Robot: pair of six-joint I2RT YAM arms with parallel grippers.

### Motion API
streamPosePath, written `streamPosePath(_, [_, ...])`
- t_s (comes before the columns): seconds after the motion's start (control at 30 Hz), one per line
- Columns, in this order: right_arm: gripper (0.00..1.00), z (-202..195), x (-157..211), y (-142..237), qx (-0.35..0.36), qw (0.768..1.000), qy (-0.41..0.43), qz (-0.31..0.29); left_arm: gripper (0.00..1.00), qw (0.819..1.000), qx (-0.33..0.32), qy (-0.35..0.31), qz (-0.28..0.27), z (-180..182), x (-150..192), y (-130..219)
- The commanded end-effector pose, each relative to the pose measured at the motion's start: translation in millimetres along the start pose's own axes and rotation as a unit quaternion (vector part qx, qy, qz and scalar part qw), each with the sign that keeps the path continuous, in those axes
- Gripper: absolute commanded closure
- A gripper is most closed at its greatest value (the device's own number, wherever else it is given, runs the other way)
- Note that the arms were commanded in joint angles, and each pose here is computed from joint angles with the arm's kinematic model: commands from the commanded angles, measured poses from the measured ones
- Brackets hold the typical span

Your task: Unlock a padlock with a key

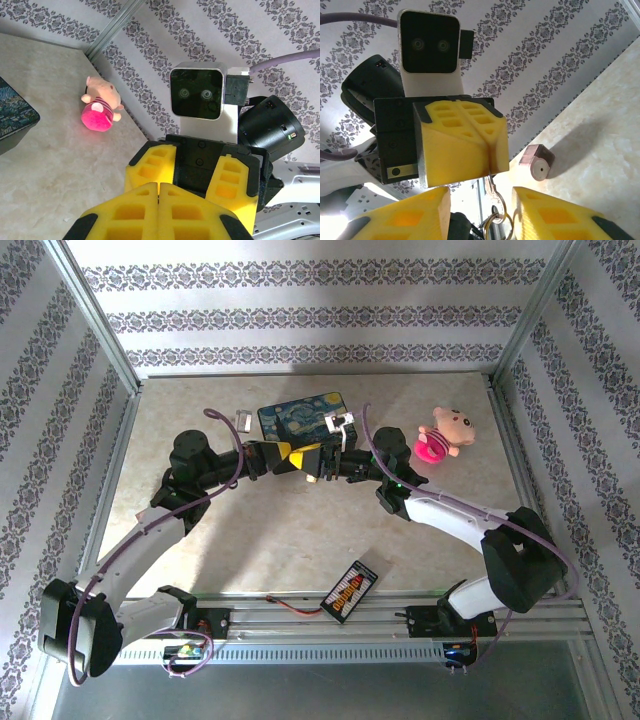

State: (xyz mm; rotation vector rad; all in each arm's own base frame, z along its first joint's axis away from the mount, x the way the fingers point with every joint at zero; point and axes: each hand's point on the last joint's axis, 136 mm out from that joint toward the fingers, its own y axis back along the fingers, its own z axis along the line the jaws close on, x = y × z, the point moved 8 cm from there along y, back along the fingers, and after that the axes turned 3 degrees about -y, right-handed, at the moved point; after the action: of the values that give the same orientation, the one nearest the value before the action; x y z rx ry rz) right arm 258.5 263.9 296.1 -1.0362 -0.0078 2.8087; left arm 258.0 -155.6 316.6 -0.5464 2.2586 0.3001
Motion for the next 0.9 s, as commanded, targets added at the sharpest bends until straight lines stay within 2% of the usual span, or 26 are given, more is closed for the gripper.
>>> streamPosePath(0.0, [0.66, 14, -7, -5, -0.035, 0.999, 0.024, -0.001, 1.00, 0.999, 0.023, -0.018, -0.020, -10, -11, -1])
streamPosePath(0.87, [0.87, 9, -8, 5, -0.030, 0.999, 0.019, -0.016, 1.00, 0.999, 0.014, -0.013, -0.029, -6, -11, 1])
